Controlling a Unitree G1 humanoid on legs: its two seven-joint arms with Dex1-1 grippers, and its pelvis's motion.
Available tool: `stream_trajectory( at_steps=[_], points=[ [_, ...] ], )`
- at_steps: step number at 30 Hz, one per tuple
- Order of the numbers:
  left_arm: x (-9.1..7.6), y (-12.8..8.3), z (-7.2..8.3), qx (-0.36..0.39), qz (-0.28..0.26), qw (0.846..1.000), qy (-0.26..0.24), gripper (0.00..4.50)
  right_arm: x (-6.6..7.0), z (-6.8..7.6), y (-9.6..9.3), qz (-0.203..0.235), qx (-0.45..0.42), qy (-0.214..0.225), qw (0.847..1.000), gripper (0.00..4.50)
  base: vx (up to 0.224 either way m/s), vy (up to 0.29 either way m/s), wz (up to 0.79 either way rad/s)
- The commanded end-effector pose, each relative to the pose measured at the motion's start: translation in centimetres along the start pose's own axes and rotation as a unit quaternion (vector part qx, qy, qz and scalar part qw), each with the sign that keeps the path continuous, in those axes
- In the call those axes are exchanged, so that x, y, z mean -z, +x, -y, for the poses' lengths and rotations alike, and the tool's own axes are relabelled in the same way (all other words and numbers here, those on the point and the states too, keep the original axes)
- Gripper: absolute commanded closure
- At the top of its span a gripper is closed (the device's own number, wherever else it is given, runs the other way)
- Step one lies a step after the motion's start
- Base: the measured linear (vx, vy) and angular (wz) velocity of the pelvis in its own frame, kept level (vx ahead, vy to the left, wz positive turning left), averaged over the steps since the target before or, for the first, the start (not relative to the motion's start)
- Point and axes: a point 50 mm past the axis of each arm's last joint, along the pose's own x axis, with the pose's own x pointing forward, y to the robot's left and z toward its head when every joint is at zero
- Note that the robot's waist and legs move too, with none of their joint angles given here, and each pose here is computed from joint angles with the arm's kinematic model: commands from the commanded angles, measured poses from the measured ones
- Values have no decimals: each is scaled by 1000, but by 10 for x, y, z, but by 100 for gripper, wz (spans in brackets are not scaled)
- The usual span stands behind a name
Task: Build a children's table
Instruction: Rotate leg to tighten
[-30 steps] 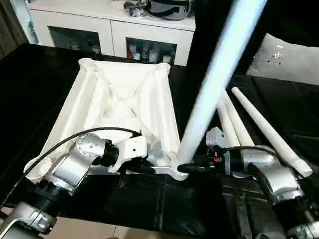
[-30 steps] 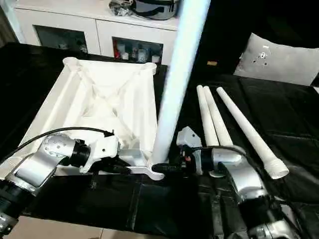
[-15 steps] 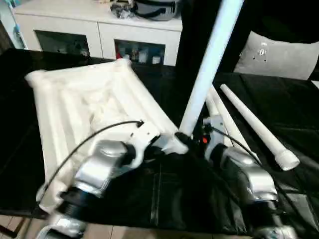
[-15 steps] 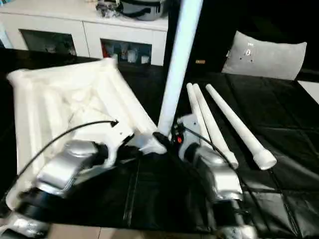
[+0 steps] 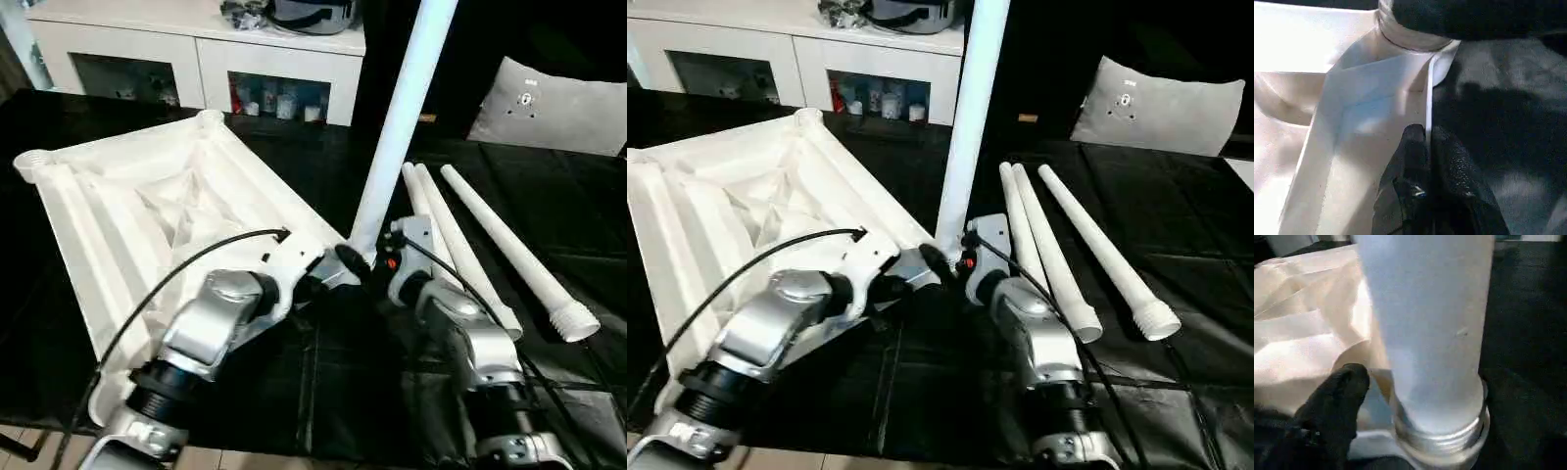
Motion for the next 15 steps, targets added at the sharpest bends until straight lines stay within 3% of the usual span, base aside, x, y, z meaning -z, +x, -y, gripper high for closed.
stream_trajectory(
  at_steps=[1,4,9,11,15],
  points=[
    [-20,-10,-4,2,49,997,54,450,2,-11,-3,-2,-75,-18,997,15,0,0,0],
    [-7,-18,-5,46,37,995,87,450,-5,0,-19,6,-126,-57,990,5,0,0,0],
    [3,-26,-6,101,33,986,129,450,-13,11,-32,-2,-163,-85,983,5,0,0,0],
    [10,-35,-6,156,18,974,165,450,-21,17,-43,-19,-214,-126,968,5,0,0,0],
    [14,-39,-9,181,1,966,186,450,-23,19,-48,-36,-254,-143,956,5,0,0,0]
  ],
)
